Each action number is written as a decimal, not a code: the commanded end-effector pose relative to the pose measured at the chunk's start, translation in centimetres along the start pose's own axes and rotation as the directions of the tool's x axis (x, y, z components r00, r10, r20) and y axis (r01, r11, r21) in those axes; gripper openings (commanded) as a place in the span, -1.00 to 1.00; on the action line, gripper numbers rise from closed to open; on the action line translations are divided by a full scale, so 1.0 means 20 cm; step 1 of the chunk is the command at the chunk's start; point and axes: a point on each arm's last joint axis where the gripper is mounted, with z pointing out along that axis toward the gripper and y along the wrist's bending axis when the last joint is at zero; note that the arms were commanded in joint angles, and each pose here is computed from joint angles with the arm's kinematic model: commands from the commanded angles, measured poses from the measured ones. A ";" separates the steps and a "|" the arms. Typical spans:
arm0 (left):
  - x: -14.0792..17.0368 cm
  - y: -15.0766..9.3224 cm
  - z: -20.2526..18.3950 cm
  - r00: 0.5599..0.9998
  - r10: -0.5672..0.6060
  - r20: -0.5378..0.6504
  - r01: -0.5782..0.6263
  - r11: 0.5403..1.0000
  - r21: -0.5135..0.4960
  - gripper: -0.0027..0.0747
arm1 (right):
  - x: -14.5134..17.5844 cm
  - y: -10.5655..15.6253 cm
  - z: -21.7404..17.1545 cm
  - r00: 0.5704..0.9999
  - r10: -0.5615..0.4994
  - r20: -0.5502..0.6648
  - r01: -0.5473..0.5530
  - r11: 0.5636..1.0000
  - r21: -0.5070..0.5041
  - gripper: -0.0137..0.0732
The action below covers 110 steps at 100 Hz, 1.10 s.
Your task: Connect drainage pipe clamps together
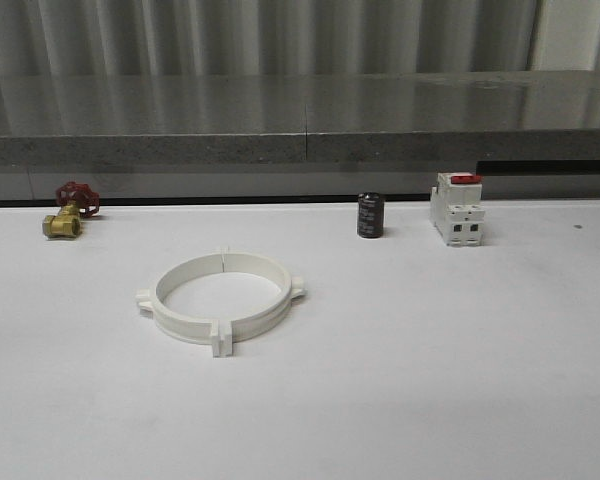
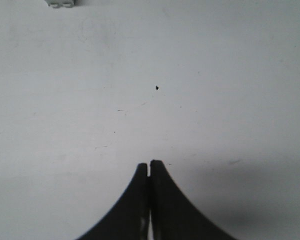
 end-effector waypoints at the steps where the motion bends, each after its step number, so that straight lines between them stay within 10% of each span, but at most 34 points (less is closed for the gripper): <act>1: -0.06 -0.01 -0.01 0.997 -0.001 0.081 0.001 1.000 0.009 -0.99 | 0.02 -0.02 -0.11 0.984 -0.025 0.176 0.024 1.000 0.011 -0.84; 25: -0.06 -0.01 -0.01 0.997 -0.001 0.081 0.001 1.000 0.009 -0.99 | 0.21 -0.04 -0.24 0.918 -0.021 0.396 0.025 1.000 -0.006 -0.84; 52: -0.06 -0.01 -0.01 0.997 -0.001 0.081 0.001 1.000 0.009 -0.99 | 0.33 -0.04 -0.31 0.743 -0.006 0.670 0.045 0.998 -0.041 -0.84; 110: -0.06 -0.01 -0.01 0.997 -0.001 0.081 0.001 1.000 0.009 -0.99 | 0.71 -0.05 -0.21 0.593 0.052 0.804 0.004 0.998 -0.067 -0.84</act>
